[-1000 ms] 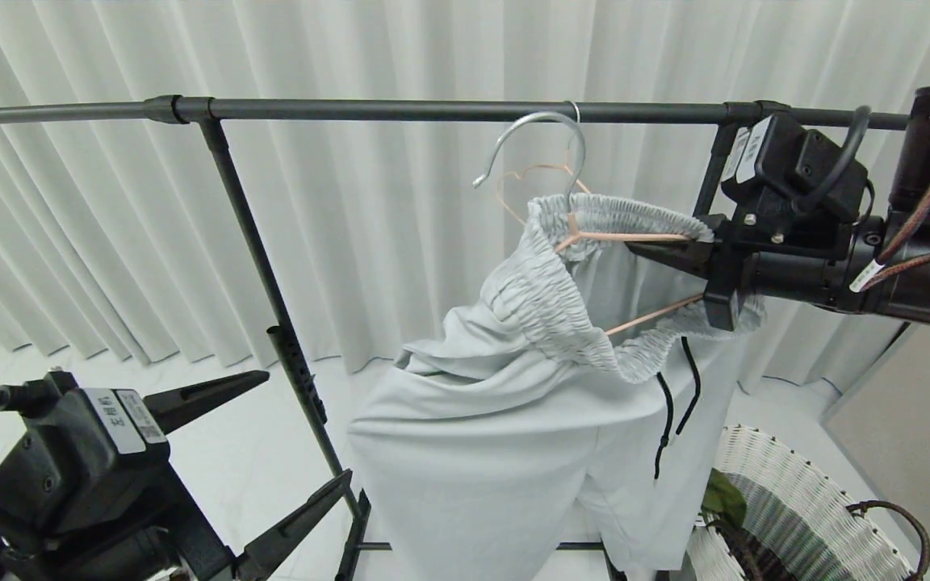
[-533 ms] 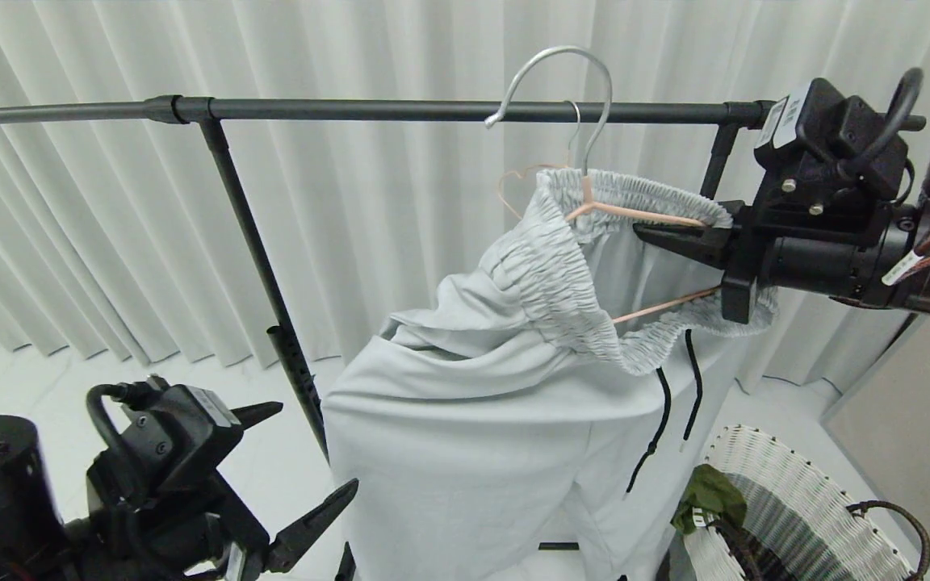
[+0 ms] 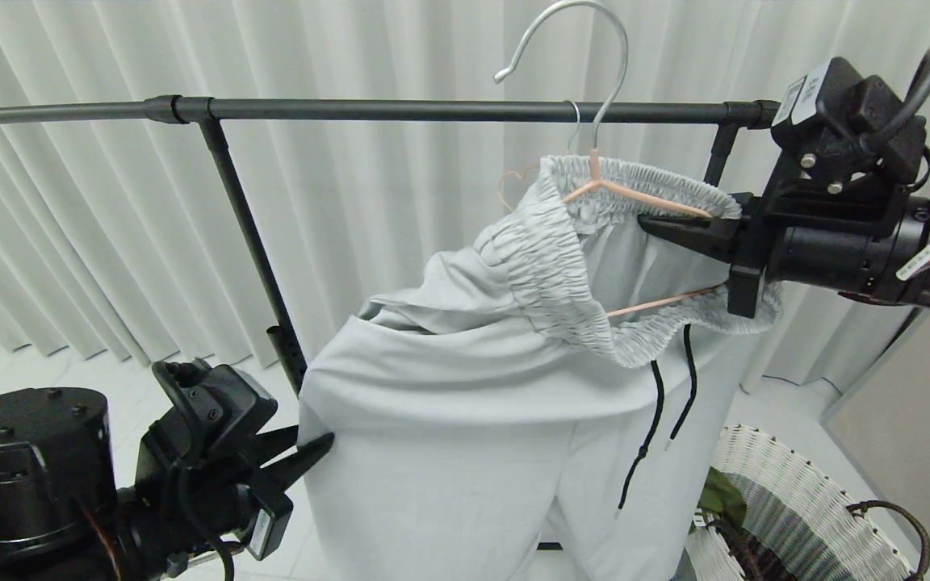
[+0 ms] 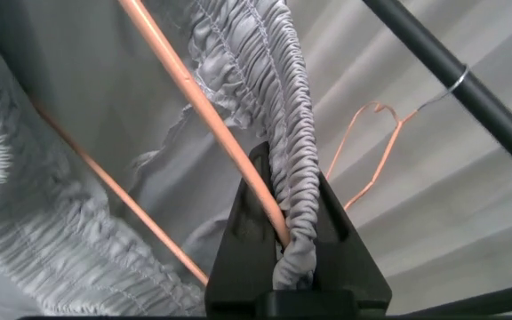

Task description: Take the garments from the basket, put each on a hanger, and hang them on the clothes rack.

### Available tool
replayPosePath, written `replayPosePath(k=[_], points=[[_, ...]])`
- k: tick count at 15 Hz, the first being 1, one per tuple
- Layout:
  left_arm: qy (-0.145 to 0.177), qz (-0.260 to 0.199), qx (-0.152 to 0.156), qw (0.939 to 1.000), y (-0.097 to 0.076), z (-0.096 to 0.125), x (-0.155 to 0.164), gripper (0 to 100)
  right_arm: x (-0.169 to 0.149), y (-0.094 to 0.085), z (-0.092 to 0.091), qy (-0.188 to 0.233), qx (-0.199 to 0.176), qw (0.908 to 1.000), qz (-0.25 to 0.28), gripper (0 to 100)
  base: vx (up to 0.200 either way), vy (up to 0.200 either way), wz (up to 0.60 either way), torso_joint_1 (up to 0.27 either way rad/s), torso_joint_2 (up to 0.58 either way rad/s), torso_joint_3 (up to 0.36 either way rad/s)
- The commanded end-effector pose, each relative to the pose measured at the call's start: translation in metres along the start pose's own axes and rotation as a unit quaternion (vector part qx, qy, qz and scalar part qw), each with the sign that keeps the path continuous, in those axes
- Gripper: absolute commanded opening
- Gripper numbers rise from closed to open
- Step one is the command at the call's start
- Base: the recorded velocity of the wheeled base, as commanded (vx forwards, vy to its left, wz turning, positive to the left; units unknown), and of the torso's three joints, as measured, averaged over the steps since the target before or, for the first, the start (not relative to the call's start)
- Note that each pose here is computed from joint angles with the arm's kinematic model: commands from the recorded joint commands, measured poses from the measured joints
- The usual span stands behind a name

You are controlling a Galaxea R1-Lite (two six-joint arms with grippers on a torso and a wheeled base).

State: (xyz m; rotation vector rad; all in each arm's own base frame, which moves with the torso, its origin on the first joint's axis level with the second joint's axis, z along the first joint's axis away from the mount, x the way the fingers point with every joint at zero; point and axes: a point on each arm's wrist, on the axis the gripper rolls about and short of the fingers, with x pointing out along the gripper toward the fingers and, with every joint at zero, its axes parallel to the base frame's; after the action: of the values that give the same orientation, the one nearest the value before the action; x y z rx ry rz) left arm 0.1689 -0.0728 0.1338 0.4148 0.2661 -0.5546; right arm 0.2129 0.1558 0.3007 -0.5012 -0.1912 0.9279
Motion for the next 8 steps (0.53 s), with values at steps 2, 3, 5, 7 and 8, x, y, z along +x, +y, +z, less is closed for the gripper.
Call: replayPosePath(k=[2, 3, 5, 7, 8], points=[[0.026, 0.046, -0.018, 0.9984, 0.016, -0.012, -0.003, 0, -0.003, -0.001, 0.001, 0.016, 0.034, 0.9986, -0.037, 0, 0.0, 0.0, 0.0, 0.0, 0.0, 0.0], [0.039, 0.058, -0.025, 0.9972, 0.019, -0.019, -0.007, 0, -0.003, -0.003, 0.003, 0.016, 0.049, 0.9977, -0.045, 0, 0.0, 0.0, 0.0, 0.0, 0.0, 0.0], [0.062, 0.076, -0.034, 0.9946, 0.021, -0.031, -0.013, 0, -0.006, -0.004, 0.005, 0.016, 0.076, 0.9951, -0.061, 0, 0.0, 0.0, 0.0, 0.0, 0.0, 0.0], [0.077, 0.087, -0.04, 0.9924, 0.021, -0.038, -0.016, 0, -0.008, -0.005, 0.007, 0.017, 0.081, 0.9939, -0.073, 0, 0.0, 0.0, 0.0, 0.0, 0.0, 0.0], [0.079, 0.088, -0.04, 0.9922, 0.021, -0.039, -0.016, 0, -0.01, -0.006, 0.009, 0.013, 0.087, 0.9932, -0.076, 0, 0.0, 0.0, 0.0, 0.0, 0.0, 0.0]])
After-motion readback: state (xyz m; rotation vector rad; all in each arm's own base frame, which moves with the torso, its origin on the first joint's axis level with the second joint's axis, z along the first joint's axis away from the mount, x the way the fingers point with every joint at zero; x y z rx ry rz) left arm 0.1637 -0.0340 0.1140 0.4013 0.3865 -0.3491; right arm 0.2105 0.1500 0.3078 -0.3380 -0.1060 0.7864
